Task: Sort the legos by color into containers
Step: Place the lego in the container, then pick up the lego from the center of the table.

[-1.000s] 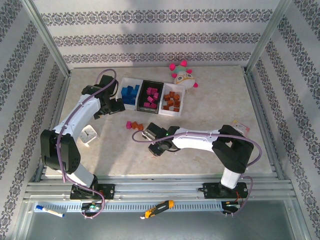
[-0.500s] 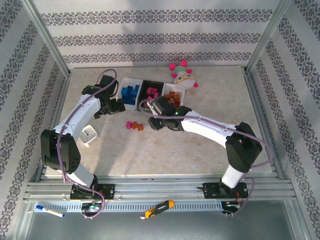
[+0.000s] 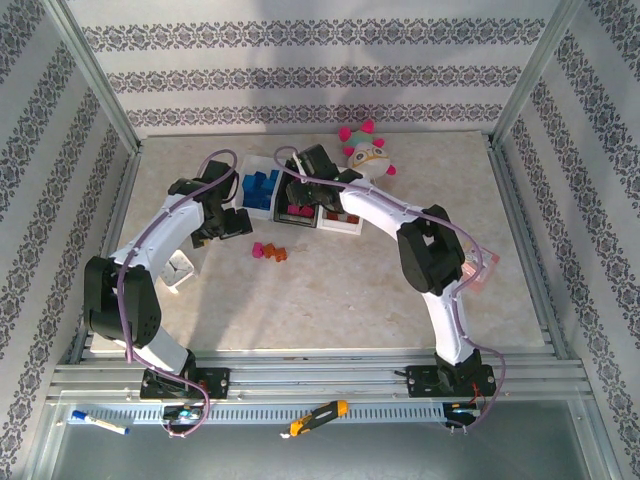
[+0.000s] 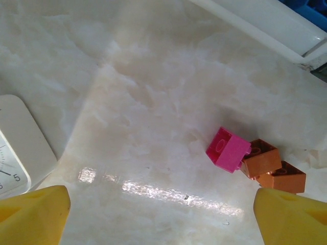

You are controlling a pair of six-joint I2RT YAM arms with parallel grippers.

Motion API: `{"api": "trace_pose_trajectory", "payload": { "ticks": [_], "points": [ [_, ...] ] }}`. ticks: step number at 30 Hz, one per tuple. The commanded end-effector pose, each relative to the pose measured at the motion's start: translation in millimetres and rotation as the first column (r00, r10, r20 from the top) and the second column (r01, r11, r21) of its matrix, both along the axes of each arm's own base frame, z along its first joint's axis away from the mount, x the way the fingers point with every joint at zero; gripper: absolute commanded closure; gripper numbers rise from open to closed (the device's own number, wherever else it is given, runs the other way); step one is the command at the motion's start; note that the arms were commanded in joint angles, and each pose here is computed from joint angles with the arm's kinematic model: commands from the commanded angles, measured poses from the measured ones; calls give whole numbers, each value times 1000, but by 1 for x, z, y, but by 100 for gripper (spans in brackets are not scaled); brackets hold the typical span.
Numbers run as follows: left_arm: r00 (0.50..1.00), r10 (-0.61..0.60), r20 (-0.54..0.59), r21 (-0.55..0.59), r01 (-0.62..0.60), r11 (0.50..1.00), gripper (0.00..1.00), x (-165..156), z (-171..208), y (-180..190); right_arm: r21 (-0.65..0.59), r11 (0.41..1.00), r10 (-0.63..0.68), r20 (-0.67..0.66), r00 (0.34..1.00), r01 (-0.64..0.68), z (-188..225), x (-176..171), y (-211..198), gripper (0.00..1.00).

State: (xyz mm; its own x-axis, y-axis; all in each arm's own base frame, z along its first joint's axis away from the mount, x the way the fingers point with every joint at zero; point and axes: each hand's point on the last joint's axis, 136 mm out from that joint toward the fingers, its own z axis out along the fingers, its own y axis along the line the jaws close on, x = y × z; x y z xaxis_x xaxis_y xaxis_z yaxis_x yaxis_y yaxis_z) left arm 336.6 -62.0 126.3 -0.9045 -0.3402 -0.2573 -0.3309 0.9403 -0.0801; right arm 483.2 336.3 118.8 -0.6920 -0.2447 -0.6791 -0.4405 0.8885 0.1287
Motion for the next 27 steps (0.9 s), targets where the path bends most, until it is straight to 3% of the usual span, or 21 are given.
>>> {"api": "trace_pose_trajectory", "payload": {
  "ticks": [1, 5, 8, 14, 19, 27],
  "points": [
    [999, -37, 13, -35, 37, 999, 9, 6, -3, -16, 32, 999, 24, 74, 997, -27, 48, 2, 2, 36],
    [997, -74, -21, -48, 73, 996, 15, 13, -17, -28, 68, 997, 36, 61, 997, -40, 63, -29, -10, 29],
    [994, -103, -36, -67, 100, 993, 24, 16, -29, -41, 83, 996, 41, 40, 998, -44, 68, -60, -18, 28],
    [987, -138, -80, -108, 129, 986, 33, 19, -50, -61, 62, 997, 52, 4, 999, -52, 62, -111, -31, 27],
    [989, -102, -104, -70, 95, 993, 42, 29, -64, -57, 54, 998, 39, -7, 999, -39, 61, -123, -33, 27],
    [988, -86, -130, -58, 79, 995, 42, 43, -84, -59, 50, 998, 43, -7, 999, -43, 63, -127, -32, 27]
  ]
}}
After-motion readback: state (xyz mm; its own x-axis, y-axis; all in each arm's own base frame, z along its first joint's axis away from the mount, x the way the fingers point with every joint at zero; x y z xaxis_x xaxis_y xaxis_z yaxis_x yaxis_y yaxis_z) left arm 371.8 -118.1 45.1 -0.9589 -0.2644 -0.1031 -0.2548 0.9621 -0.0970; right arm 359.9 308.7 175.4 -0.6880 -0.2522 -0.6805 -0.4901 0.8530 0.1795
